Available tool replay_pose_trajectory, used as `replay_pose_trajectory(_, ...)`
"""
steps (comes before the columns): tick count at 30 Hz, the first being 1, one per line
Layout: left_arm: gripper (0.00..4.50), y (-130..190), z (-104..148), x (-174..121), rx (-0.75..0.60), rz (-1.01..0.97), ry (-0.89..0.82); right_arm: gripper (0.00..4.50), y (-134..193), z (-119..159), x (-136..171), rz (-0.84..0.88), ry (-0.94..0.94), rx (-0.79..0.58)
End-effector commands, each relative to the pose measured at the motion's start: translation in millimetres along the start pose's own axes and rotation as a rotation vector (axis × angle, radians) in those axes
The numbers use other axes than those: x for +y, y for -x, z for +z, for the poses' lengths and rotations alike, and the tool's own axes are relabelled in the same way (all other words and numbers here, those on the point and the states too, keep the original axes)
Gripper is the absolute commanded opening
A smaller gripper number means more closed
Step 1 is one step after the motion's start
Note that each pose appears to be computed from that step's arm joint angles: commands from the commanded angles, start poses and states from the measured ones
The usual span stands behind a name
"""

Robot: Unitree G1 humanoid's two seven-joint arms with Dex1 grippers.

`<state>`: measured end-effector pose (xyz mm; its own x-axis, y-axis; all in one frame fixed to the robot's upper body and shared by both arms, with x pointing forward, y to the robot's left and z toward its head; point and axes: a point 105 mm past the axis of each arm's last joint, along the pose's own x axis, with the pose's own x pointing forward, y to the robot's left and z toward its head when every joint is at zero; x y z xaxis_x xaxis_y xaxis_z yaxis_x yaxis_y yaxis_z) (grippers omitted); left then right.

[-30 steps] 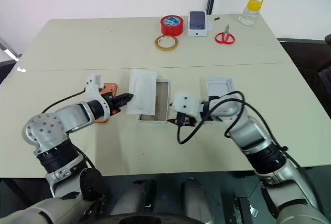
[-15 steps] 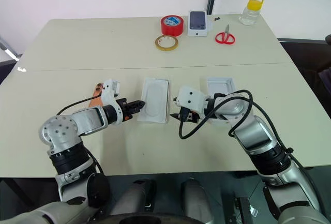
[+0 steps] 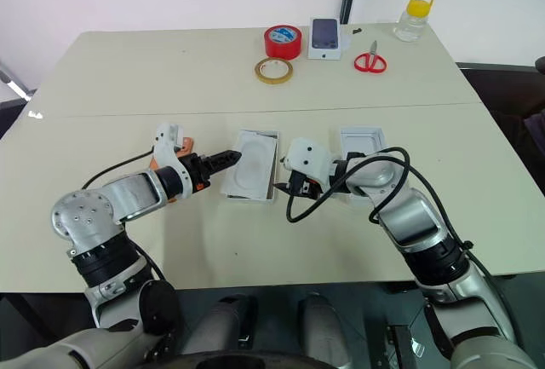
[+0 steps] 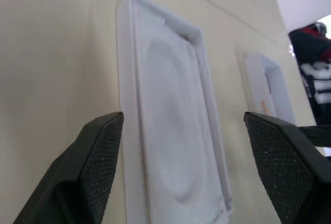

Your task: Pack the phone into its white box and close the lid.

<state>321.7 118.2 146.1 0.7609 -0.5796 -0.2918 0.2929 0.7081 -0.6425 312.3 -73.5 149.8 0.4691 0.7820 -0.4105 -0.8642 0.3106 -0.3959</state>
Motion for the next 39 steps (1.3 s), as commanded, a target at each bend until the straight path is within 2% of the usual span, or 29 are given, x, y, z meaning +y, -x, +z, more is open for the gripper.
replay_pose_trajectory(1, 3.91, 10, 19, -16, -0.072, -0.071, -0.055, 2.77, 1, 14, -13, -0.054, -0.005, -0.044)
replay_pose_trajectory(4, 3.99, 16, 29, -20, -0.113, -0.096, -0.071, 1.96, -5, 16, -13, -0.058, -0.017, -0.049)
replay_pose_trajectory(8, 3.99, 37, 34, 3, -0.114, 0.002, -0.246, 0.03, -28, 24, -13, -0.070, -0.070, -0.063)
replay_pose_trajectory(11, 3.99, 54, 28, 28, -0.092, 0.072, -0.449, 0.03, -49, 24, -17, -0.115, -0.112, -0.043)
replay_pose_trajectory(16, 3.99, 74, 11, 42, -0.054, 0.010, -0.662, 0.03, -75, 14, -29, -0.201, -0.143, 0.018)
replay_pose_trajectory(22, 3.99, 88, -14, 43, 0.037, -0.099, -0.705, 0.03, -95, 20, -39, -0.229, -0.136, 0.036)
replay_pose_trajectory(26, 3.99, 92, -26, 40, 0.076, -0.147, -0.718, 0.03, -106, 10, -52, -0.290, -0.115, 0.097)
replay_pose_trajectory(34, 3.99, 90, -32, 39, 0.076, -0.152, -0.722, 0.03, -109, -3, -66, -0.344, -0.071, 0.150)
replay_pose_trajectory(39, 3.99, 88, -32, 37, 0.068, -0.156, -0.718, 0.03, -104, 8, -65, -0.324, -0.038, 0.087)
